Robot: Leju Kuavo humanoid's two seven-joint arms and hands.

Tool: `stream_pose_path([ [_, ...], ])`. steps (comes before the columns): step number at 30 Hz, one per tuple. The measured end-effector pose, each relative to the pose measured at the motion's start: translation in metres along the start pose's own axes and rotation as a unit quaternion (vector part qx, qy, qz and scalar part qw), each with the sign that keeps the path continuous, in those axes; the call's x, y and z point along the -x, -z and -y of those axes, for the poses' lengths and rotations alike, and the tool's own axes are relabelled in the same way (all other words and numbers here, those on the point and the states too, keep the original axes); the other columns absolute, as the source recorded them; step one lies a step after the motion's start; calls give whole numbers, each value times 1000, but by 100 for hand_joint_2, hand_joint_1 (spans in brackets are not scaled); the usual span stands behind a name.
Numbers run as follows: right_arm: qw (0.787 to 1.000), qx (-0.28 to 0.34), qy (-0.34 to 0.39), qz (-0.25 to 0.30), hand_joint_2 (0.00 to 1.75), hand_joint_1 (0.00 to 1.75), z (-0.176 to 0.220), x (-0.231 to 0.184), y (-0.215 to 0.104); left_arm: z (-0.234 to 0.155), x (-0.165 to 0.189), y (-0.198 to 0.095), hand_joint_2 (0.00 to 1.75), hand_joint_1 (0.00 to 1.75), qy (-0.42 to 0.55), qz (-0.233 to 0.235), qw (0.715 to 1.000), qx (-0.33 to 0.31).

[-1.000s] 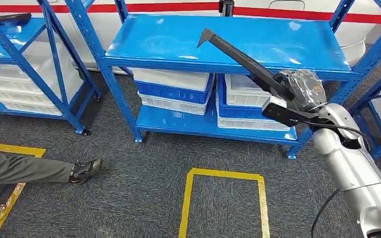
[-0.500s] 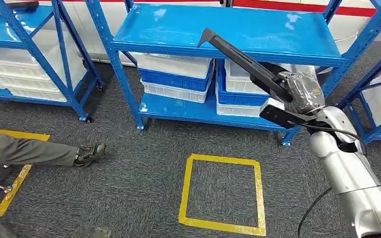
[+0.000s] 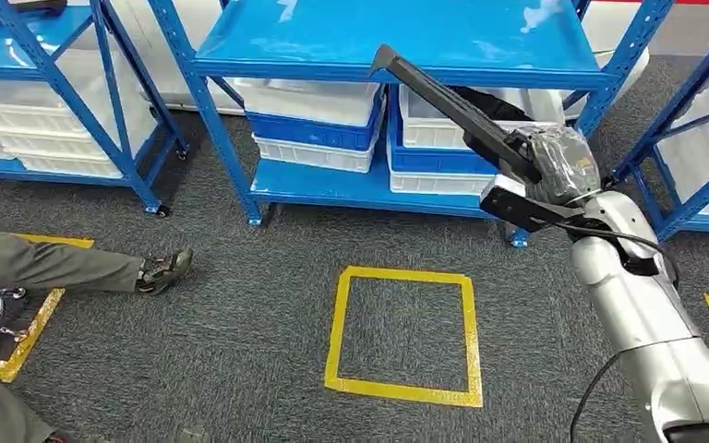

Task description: Take the parts from the cabinet and place them on the table.

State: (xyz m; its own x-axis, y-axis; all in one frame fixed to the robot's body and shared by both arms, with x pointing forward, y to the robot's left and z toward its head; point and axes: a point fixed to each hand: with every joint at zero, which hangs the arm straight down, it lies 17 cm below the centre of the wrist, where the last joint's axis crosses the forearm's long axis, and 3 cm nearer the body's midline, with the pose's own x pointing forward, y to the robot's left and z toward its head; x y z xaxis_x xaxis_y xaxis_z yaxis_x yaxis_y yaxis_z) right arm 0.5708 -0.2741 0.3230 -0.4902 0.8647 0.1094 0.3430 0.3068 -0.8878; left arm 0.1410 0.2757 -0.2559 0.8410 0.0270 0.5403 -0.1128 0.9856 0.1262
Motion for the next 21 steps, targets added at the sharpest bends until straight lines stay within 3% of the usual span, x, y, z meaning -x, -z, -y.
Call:
stream_pose_path([
  [21, 1000, -7, 1, -12, 175, 175, -10, 6, -8, 6, 2, -1, 175, 0, -3, -6, 1000, 5],
])
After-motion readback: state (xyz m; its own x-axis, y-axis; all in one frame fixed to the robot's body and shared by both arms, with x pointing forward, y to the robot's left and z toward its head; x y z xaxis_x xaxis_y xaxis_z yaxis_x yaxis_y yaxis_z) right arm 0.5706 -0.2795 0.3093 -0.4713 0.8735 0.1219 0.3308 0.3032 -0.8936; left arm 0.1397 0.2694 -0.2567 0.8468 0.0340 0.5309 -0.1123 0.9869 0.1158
